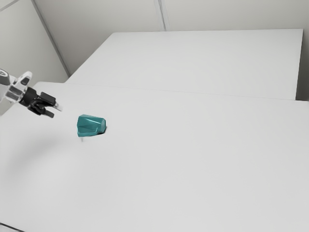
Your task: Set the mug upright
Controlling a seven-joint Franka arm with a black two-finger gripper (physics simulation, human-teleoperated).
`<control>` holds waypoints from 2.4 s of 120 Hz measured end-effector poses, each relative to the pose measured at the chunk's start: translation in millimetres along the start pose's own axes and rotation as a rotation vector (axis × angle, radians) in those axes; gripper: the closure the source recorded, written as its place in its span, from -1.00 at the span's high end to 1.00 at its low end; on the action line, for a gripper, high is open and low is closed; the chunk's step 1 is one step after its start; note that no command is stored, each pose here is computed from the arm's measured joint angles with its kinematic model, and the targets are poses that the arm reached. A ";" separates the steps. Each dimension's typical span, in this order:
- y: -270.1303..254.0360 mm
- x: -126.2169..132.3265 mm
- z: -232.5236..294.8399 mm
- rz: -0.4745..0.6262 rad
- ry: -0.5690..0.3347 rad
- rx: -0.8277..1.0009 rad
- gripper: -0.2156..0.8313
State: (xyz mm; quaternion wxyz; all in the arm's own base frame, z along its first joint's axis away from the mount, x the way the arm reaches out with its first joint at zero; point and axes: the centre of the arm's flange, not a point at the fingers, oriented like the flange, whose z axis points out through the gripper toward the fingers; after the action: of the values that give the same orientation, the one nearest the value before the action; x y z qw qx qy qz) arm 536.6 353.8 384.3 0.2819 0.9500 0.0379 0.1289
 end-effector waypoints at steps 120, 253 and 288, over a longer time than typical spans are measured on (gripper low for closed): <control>-41.0 30.9 69.6 -0.199 -0.081 -0.189 0.59; -18.2 47.1 127.5 -0.189 -0.054 -0.310 0.37; -18.6 47.1 133.5 -0.187 -0.057 -0.310 -0.04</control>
State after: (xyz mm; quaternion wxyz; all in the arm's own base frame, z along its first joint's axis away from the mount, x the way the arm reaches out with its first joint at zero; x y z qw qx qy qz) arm 617.6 305.9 276.9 0.4369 0.8906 0.0979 0.0794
